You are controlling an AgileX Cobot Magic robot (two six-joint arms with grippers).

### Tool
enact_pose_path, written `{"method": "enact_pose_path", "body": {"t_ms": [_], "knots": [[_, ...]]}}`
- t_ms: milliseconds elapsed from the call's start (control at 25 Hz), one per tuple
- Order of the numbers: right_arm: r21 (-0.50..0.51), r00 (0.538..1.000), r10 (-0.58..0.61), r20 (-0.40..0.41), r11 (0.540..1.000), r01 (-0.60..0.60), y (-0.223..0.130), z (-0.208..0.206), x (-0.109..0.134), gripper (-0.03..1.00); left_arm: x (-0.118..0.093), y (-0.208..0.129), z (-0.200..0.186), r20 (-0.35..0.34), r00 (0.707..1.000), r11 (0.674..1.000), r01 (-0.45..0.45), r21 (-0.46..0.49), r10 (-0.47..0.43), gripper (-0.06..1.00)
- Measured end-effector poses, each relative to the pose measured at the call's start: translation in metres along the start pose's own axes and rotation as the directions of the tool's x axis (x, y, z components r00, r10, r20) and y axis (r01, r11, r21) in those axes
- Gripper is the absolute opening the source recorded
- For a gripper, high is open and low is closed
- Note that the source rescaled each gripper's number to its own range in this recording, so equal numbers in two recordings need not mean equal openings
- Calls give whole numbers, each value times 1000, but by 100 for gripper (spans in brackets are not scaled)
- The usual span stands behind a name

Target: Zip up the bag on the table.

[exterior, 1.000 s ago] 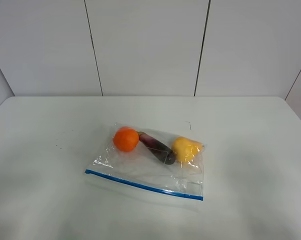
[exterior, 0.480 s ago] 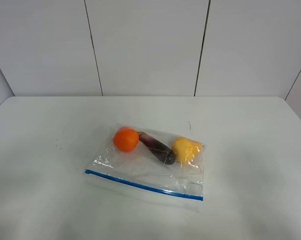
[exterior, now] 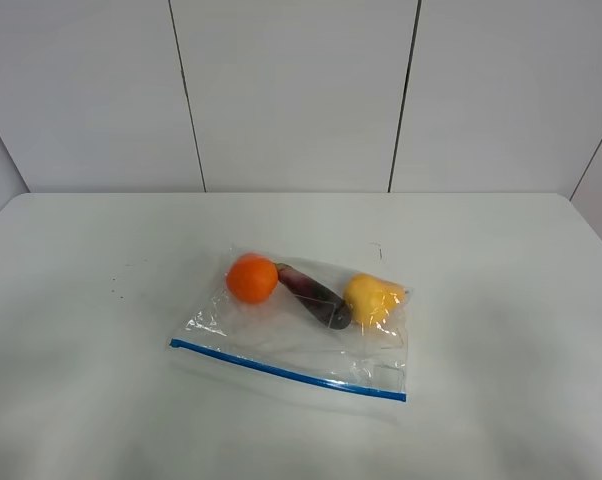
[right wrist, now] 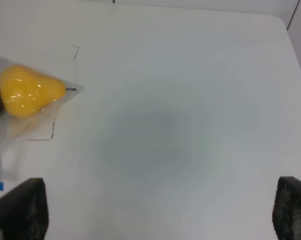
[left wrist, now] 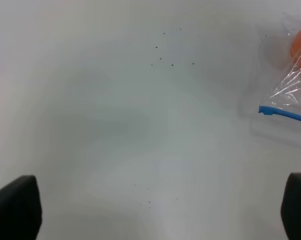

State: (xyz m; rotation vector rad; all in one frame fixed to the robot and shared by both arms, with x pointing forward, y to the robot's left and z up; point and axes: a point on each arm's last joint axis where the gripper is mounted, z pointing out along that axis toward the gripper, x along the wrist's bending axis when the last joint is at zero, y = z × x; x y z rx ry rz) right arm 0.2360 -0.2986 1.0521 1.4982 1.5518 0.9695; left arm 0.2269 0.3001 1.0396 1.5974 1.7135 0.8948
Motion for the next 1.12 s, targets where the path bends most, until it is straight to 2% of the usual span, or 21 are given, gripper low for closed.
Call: {"method": "enact_pose_path", "body": {"t_ms": [1120], "knots": [[0, 1000, 4, -7, 1000, -4, 0, 0, 1, 100, 0, 0, 0, 0, 1000, 1000, 0, 0, 0, 100]]}}
